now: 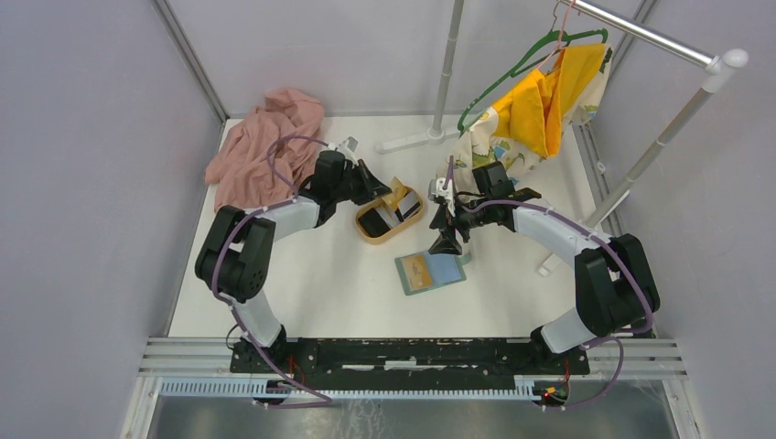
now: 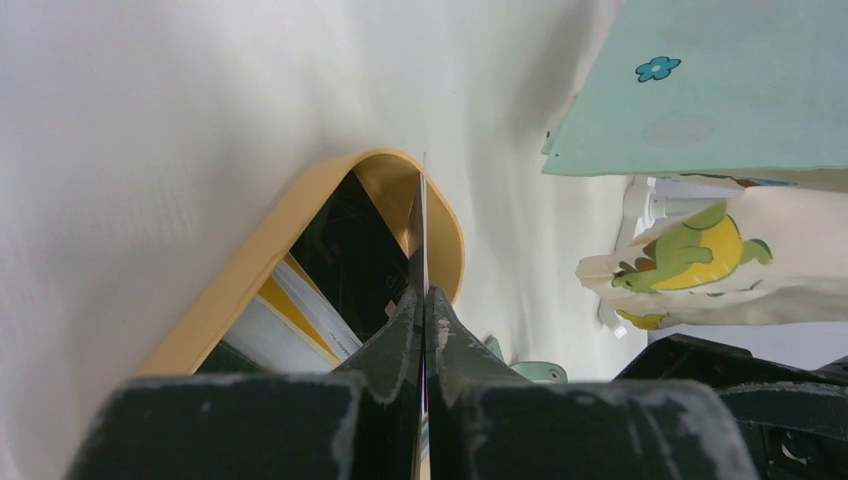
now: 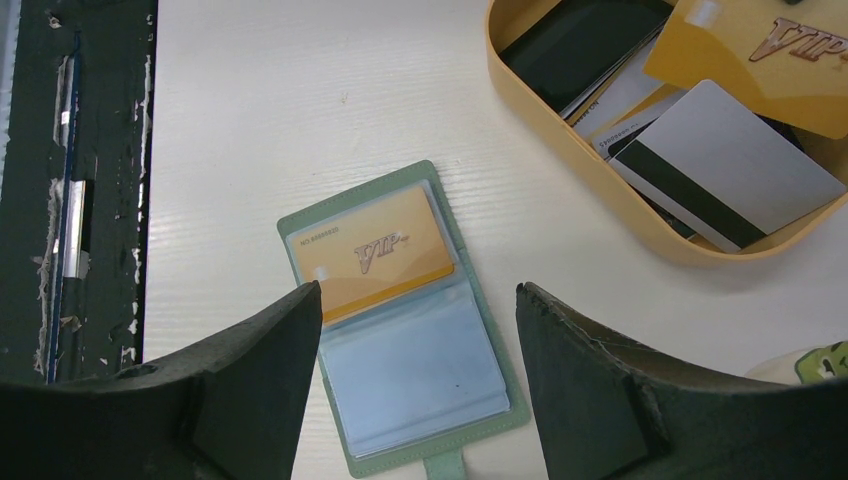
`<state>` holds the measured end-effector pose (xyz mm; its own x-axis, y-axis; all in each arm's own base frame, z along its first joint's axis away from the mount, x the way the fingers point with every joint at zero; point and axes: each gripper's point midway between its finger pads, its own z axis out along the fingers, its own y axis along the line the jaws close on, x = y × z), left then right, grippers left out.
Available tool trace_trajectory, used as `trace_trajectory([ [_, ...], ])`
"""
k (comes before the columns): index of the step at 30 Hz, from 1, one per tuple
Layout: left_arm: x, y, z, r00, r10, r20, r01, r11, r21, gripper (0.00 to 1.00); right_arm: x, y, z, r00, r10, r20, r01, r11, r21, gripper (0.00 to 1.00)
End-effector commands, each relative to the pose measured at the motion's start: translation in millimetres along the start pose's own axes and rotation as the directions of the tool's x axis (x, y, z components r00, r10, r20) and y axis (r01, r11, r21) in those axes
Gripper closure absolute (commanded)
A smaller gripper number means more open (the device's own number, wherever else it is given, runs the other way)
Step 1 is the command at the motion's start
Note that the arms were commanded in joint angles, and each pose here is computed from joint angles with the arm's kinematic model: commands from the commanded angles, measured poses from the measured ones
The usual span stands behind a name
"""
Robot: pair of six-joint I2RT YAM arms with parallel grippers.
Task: Put the credit cards into the card holder
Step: Pick up the credit card from the storage box.
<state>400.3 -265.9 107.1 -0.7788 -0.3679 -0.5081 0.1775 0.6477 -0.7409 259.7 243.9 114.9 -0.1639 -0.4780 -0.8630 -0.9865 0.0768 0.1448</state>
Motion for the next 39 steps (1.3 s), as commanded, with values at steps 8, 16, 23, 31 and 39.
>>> trace_trajectory([
  [8, -29.3, -44.2, -75.9, 0.947, 0.187, 0.263, -0.214, 0.974, 0.079, 0.98, -36.2, 15.9, -12.6, 0.974, -0.181, 0.133, 0.184, 0.983, -0.006, 0.22],
  [16, -6.0, -83.7, -152.0, 0.898, 0.137, 0.418, -0.263, 0.928, 0.262, 0.98, -52.6, 32.3, -17.5, 0.941, -0.225, 0.252, 0.229, 0.973, 0.013, 0.16],
  [23, 26.9, -115.9, -190.6, 0.872, 0.020, 0.489, -0.261, 0.864, 0.431, 0.98, -85.3, 47.6, -21.5, 0.892, 0.051, 0.449, -0.022, 0.997, -0.071, 0.15],
  [31, 53.9, -154.0, -190.5, 0.870, -0.012, 0.493, -0.285, 0.804, 0.522, 0.98, -118.8, 82.5, -44.9, 0.738, 0.261, 0.622, -0.175, 0.965, -0.198, 0.04],
  [39, 64.0, -171.5, -184.3, 0.883, -0.039, 0.468, -0.274, 0.768, 0.579, 0.98, -125.4, 100.7, -39.7, 0.724, 0.306, 0.619, -0.185, 0.949, -0.254, 0.12],
])
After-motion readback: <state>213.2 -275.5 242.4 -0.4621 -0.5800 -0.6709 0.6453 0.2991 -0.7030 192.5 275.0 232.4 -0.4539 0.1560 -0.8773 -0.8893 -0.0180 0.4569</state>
